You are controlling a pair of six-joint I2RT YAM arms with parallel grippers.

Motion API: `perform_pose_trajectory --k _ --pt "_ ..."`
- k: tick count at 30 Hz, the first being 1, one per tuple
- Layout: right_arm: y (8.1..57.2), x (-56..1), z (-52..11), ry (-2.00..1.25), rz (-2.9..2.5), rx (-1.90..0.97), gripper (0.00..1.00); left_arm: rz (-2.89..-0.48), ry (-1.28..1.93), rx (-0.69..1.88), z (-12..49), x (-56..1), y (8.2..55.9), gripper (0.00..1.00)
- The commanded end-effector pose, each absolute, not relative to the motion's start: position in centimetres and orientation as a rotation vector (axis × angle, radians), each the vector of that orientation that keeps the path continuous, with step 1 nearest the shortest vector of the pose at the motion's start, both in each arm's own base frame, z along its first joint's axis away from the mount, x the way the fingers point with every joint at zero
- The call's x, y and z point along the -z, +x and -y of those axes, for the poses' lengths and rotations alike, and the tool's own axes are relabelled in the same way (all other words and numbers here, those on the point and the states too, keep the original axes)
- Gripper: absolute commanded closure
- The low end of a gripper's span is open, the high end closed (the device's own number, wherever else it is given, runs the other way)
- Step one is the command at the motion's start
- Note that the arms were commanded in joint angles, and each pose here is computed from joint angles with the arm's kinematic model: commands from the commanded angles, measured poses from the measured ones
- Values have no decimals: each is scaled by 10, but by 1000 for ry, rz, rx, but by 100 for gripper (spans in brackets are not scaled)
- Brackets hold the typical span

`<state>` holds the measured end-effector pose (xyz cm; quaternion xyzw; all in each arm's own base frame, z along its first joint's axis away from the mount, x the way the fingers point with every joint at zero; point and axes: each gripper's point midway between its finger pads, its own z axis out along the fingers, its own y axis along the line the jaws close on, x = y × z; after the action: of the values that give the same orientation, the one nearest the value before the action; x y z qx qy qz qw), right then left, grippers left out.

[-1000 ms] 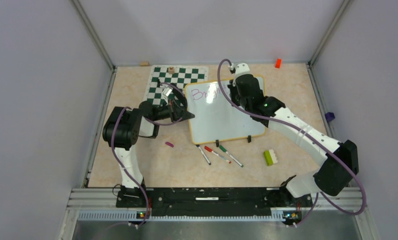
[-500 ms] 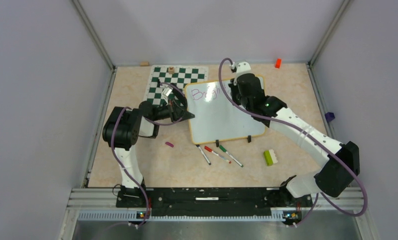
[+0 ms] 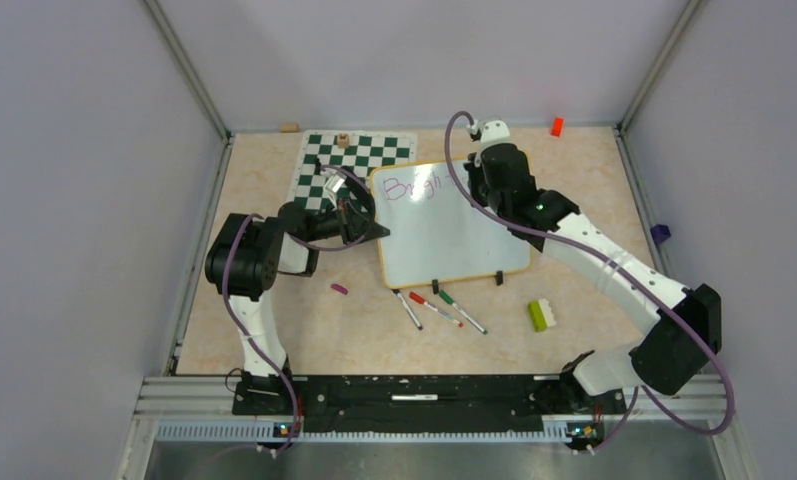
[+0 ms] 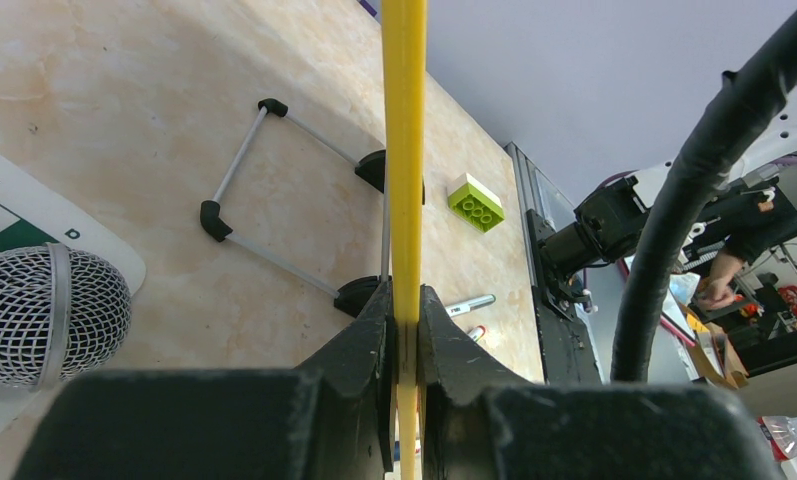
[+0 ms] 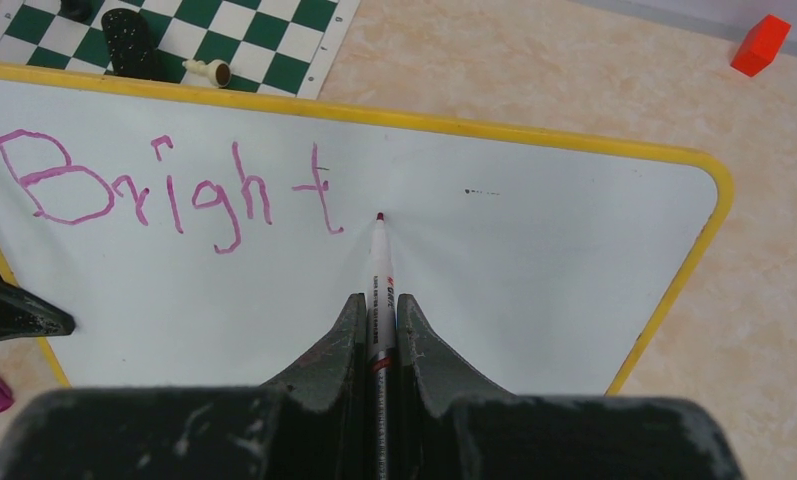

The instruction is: Write a sentence on the whiteboard

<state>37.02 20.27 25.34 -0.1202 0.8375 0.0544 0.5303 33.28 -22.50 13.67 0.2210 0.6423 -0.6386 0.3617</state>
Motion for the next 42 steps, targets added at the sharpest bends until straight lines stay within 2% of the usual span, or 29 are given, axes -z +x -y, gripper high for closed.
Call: perform_pose_trajectory --k 1,18,32,42 --pt "379 -290 -200 -234 -1912 -170 100 -1552 685 1598 226 -157 325 100" --pt "382 -288 -210 -254 -1912 -210 100 -1551 687 1598 226 -157 325 100" --pt "384 -281 -190 -209 -1944 -95 100 -1553 685 1599 226 -157 325 100" --pt "383 -288 -208 -257 -1922 -205 100 -1553 684 1597 226 -157 325 100"
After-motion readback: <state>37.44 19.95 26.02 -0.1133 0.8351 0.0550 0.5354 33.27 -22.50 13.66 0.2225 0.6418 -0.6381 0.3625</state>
